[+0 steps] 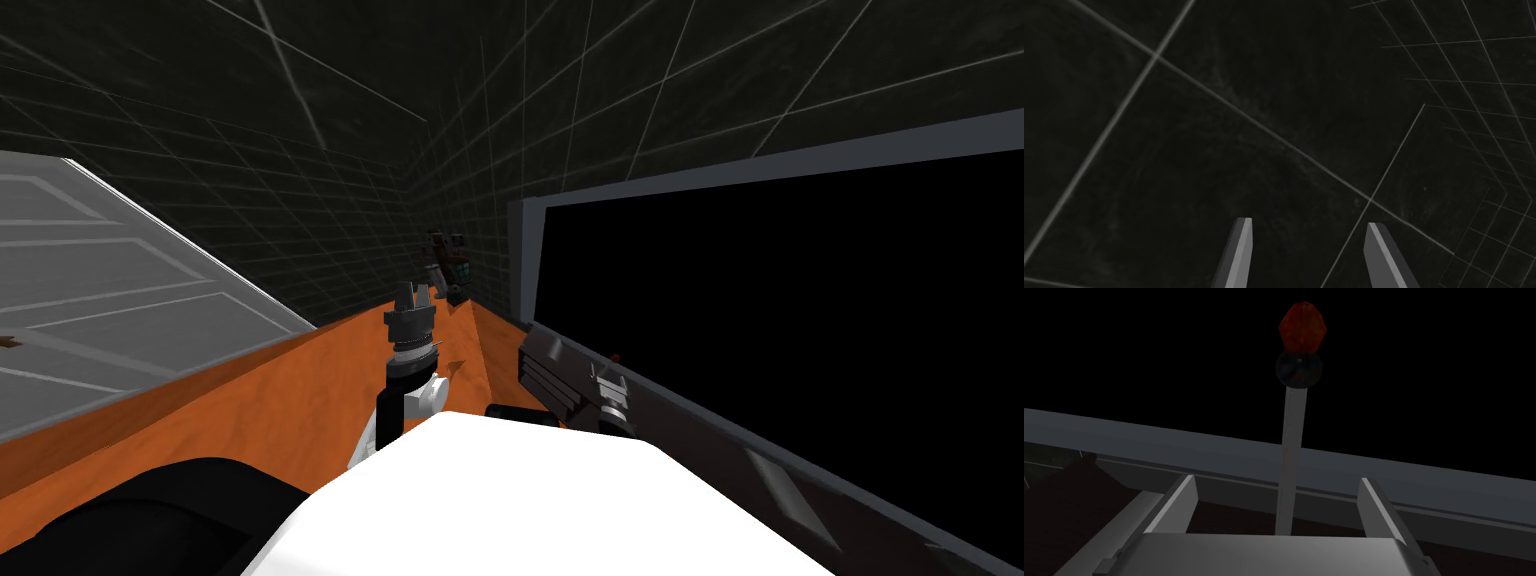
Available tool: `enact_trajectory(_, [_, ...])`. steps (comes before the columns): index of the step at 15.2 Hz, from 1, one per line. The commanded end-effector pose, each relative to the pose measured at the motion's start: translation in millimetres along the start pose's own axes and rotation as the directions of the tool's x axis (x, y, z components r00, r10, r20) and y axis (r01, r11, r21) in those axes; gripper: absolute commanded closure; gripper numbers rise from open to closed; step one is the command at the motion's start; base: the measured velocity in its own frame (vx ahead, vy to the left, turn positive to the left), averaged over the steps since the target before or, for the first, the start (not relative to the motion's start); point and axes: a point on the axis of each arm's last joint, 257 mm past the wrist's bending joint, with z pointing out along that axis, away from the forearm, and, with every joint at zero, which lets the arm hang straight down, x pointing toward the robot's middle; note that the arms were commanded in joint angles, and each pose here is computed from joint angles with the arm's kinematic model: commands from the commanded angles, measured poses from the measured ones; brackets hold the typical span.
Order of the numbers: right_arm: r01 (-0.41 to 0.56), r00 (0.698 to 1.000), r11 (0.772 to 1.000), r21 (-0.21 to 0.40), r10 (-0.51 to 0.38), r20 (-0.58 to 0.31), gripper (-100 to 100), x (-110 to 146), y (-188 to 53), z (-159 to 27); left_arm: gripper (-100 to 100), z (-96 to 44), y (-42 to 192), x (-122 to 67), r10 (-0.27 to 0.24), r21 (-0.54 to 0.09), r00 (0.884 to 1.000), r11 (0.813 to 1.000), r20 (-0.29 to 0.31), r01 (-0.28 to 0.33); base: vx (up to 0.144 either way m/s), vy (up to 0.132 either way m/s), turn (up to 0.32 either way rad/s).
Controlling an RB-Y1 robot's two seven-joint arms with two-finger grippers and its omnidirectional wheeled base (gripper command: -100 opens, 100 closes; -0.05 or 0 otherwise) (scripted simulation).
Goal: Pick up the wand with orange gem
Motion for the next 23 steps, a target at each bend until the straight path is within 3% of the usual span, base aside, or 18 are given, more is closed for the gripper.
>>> enact_trajectory(1, [-0.025, 0.999, 1.0, -0.013, 0.026, 0.024, -100, -13.1, 9.6, -2.8, 0, 0.0, 0.0, 0.0, 0.0, 0.0, 1.0, 1.0, 0.0, 0.0, -0.027, -0.03, 0.105])
enact_trajectory(6, [-0.065, 0.995, 0.997, -0.043, 0.068, 0.069, -100, -35.2, 29.6, -8.5, 0, 0.0, 0.0, 0.0, 0.0, 0.0, 1.0, 1.0, 0.0, 0.0, -0.037, -0.041, 0.197])
enact_trajectory(8, [-0.06, 0.996, 0.997, -0.038, 0.063, 0.062, -100, -30.7, 27.6, -7.9, 0, 0.0, 0.0, 0.0, 0.0, 0.0, 1.0, 1.0, 0.0, 0.0, -0.011, -0.014, 0.023])
enact_trajectory(9, [-0.061, 0.996, 0.997, -0.038, 0.063, 0.062, 100, -30.7, 27.5, -7.9, 0, 0.0, 0.0, 0.0, 0.0, 0.0, 1.0, 1.0, 0.0, 0.0, 0.0, 0.0, 0.0])
enact_trajectory(14, [-0.06, 0.996, 0.997, -0.038, 0.063, 0.062, 100, -30.7, 27.6, -7.9, 0, 0.0, 0.0, 0.0, 0.0, 0.0, 1.0, 1.0, 0.0, 0.0, 0.0, 0.0, 0.0])
enact_trajectory(15, [-0.007, 0.999, 0.999, -0.033, 0.009, 0.052, -100, -27.6, 31.1, -4.5, 0, 0.0, 0.0, 0.0, 0.0, 0.0, 1.0, 1.0, 0.0, 0.0, -0.008, 0.02, -0.007])
enact_trajectory(20, [0.125, 0.992, 0.992, -0.022, -0.125, 0.029, -100, -21.1, 38.7, 3.5, 0, 0.0, 0.0, 0.0, 0.0, 0.0, 1.0, 1.0, 0.0, 0.0, -0.019, 0.063, -0.017])
enact_trajectory(23, [0.246, 0.969, 0.969, -0.015, -0.245, 0.01, -100, -16.1, 45.0, 10.7, 0, 0.0, 0.0, 0.0, 0.0, 0.0, 1.0, 1.0, 0.0, 0.0, -0.022, 0.063, -0.012])
